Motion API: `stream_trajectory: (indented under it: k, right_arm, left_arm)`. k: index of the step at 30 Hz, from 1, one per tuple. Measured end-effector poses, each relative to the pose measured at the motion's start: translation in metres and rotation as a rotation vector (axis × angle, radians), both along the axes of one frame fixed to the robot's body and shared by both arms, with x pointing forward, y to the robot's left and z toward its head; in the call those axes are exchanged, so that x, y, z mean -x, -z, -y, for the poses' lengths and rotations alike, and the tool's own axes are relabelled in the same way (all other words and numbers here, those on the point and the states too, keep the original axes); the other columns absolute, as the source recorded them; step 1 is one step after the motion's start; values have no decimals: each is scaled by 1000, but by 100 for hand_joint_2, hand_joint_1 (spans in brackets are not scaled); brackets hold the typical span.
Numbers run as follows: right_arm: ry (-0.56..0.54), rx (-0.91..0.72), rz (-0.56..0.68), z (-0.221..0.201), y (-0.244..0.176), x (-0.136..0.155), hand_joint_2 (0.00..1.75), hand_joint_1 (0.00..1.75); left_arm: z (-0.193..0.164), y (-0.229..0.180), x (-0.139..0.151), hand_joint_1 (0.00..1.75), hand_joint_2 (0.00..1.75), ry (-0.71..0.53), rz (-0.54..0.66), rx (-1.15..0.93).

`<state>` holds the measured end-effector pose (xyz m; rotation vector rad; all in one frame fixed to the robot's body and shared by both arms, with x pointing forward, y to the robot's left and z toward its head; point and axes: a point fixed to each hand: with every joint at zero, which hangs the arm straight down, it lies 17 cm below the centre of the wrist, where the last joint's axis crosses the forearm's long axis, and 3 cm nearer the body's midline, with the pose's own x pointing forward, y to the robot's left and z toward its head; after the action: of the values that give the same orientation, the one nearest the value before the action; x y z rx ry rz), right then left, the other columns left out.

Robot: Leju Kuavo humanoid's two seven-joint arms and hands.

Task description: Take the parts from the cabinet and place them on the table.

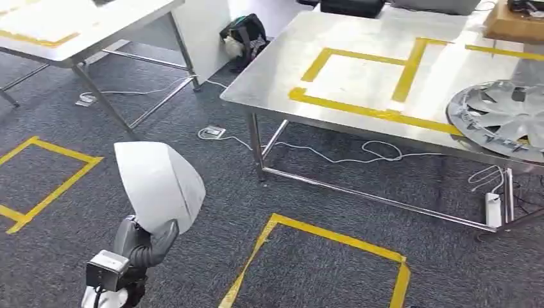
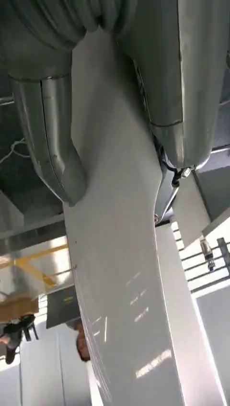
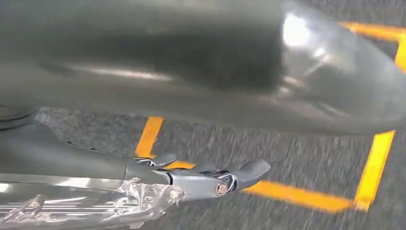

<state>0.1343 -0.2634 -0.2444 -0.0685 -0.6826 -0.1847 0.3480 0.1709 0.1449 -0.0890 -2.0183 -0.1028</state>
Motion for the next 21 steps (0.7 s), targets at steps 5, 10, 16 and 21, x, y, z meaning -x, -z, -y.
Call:
stream_trajectory:
  k: [5,10,16,21]
  right_arm:
    - [-1,-2,-5,-1,1,3,0,0]
    - [-3,0,-9,0,1,5,0,0]
    - [-18,4,-3,-1,0,1,0,0]
    - [-28,8,-9,-1,1,4,0,0]
  left_arm:
    - [-1,0,0,175,175,1,0,-4]
    - [-1,2,0,175,175,4,-3,-8]
    - [2,0,-2,175,175,13,8,-28]
    - [2,-4,-5,175,175,18,22,-46]
